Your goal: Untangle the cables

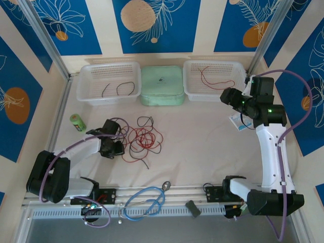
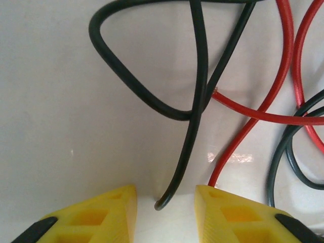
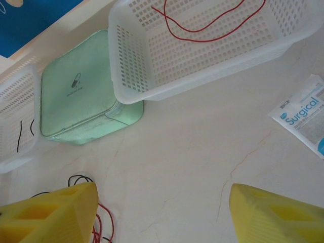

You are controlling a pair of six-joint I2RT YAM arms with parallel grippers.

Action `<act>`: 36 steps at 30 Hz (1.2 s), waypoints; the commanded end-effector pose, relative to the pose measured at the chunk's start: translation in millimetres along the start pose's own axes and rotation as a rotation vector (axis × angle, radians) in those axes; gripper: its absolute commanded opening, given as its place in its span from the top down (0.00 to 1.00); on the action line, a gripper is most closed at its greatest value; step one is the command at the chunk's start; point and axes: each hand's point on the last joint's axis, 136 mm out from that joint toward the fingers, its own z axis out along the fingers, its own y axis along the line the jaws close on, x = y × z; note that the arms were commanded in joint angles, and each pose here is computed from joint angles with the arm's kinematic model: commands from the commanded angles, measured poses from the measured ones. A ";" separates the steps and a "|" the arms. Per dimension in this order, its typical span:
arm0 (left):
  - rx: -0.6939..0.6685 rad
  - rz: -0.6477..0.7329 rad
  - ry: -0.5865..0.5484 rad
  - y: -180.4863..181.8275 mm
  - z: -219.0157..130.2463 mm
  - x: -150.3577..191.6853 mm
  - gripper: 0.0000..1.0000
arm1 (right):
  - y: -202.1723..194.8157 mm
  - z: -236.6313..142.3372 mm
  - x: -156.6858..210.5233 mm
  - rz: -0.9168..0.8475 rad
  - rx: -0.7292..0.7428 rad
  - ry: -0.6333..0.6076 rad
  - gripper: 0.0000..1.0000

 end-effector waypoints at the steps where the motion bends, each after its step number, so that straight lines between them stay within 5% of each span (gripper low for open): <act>1: -0.003 -0.002 0.008 -1.1 4.6 3.3 0.68 | 3.6 -4.7 3.0 0.006 -0.030 0.005 0.31; 11: -0.083 0.042 -0.062 3.5 -0.5 -14.3 1.00 | 4.0 -8.2 4.7 0.011 -0.041 0.005 0.31; 25: 0.068 0.269 -0.196 -60.7 -146.8 -20.3 1.00 | 50.5 -2.2 42.0 -0.071 -0.227 0.129 0.28; 36: 0.112 0.273 -0.325 -65.9 -202.8 -31.1 1.00 | 165.8 45.3 169.6 -0.126 -0.554 0.553 0.29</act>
